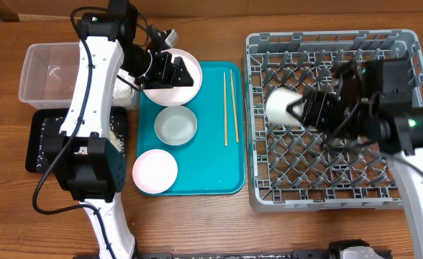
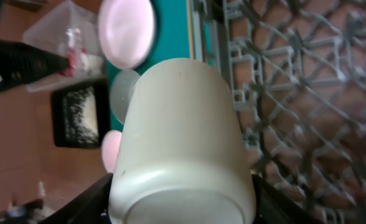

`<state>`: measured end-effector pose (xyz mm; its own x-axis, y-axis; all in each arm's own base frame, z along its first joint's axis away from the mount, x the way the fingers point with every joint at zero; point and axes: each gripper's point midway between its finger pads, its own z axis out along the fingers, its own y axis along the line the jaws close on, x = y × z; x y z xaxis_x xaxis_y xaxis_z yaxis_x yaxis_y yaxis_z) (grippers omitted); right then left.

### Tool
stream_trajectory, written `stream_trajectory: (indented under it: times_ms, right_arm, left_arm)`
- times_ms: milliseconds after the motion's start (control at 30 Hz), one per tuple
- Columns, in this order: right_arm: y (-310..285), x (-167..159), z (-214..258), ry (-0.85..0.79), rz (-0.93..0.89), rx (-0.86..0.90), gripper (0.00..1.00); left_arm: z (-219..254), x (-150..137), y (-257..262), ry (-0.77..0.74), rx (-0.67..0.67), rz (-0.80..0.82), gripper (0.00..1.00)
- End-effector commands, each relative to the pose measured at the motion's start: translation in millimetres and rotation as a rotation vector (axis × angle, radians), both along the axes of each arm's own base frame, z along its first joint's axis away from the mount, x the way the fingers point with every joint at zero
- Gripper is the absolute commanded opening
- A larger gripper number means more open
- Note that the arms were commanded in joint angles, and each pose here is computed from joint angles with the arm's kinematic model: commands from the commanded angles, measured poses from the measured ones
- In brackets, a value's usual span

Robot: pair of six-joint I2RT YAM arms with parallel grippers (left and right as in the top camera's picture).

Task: Sort waste into correct bins and load items into the dishwasher
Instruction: 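Lower the cup into the rack's front corner and open the right gripper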

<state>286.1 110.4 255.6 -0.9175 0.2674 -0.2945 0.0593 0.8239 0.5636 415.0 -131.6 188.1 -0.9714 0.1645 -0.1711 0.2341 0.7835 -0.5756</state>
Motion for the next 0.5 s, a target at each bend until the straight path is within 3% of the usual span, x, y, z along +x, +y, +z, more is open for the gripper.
stream_trajectory:
  times_ms: [0,267,467]
  right_arm:
    - [-12,-11,-10,0.052,-0.084,-0.171,0.48]
    - [7,-66,-49,0.319,-0.052,-0.352,0.49]
    - [17,-81,-63,0.405,-0.039,-0.427,0.49]
  left_arm:
    - [-10,6,17,-0.003,0.170,0.061,0.73]
    - [-17,5,21,-0.005,0.270,0.075,0.73]
    - [-17,5,13,-0.013,0.269,0.059,0.73]
